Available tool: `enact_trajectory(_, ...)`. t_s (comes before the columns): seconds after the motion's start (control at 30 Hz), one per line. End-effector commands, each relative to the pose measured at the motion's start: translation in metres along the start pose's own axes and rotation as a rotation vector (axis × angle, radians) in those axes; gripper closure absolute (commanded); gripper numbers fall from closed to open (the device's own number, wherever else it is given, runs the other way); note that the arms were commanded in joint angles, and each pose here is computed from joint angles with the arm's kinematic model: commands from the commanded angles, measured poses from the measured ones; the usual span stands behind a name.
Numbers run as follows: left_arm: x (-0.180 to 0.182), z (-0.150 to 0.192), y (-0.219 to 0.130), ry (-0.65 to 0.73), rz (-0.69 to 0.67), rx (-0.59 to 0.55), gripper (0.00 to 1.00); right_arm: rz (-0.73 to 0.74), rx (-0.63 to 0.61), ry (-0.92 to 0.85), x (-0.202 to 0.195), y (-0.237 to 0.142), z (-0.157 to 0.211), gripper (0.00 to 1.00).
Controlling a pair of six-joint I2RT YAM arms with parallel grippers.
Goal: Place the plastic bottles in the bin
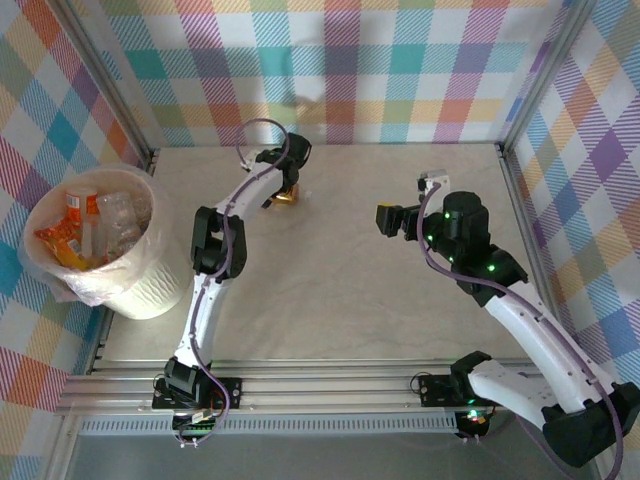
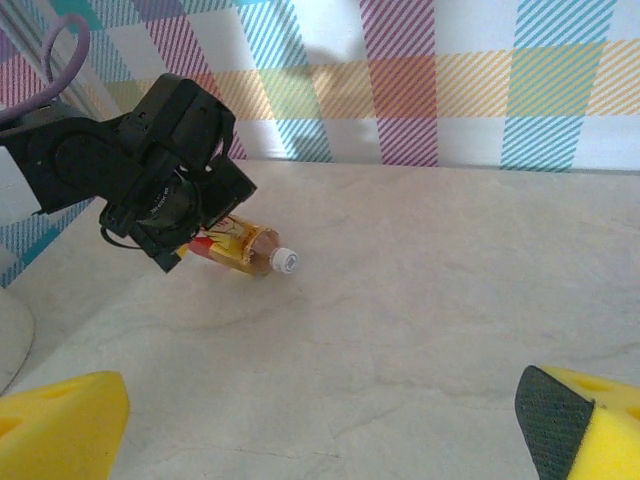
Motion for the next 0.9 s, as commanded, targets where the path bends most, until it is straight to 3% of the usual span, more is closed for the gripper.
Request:
enact_trajectory(0.0,0.009,-0.003,0.014,-0.062,-0.05,0.018,0.0,0.035,0.006,-0.039,-0.006,-0.007,0.004,0.0)
enact_trajectory(0.23,-0.001,-0.004,0.042,-0.097,-0.026,0.014,0.0,0.058,-0.018,-0.061,-0.01,-0.02,0.0,0.0)
enact_trajectory(0.5,-0.012,0.009,0.059,-0.033,0.018,0.08,0.0,0.067,-0.023,-0.081,-0.012,-0.025,0.0,0.0)
enact_trajectory(0.73,-0.017,0.007,0.056,0.038,0.05,0.094,0.16,0.065,-0.026,-0.105,-0.01,-0.026,-0.004,0.0)
enact_trajectory(0.87,-0.02,0.001,0.048,0.08,0.075,0.082,0.31,-0.033,0.006,-0.136,0.005,-0.024,0.004,0.0)
Point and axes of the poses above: each hand's point on the last joint's axis, 136 mm out from that joint toward the fingers, its own y axis out along the fingers, its own x axis along the line the jaws close on, z = x × y, the point moved 1 cm from there along -y, back along the fingers, and after that the axes turned 8 degrees about y, right-handed, at the moved point
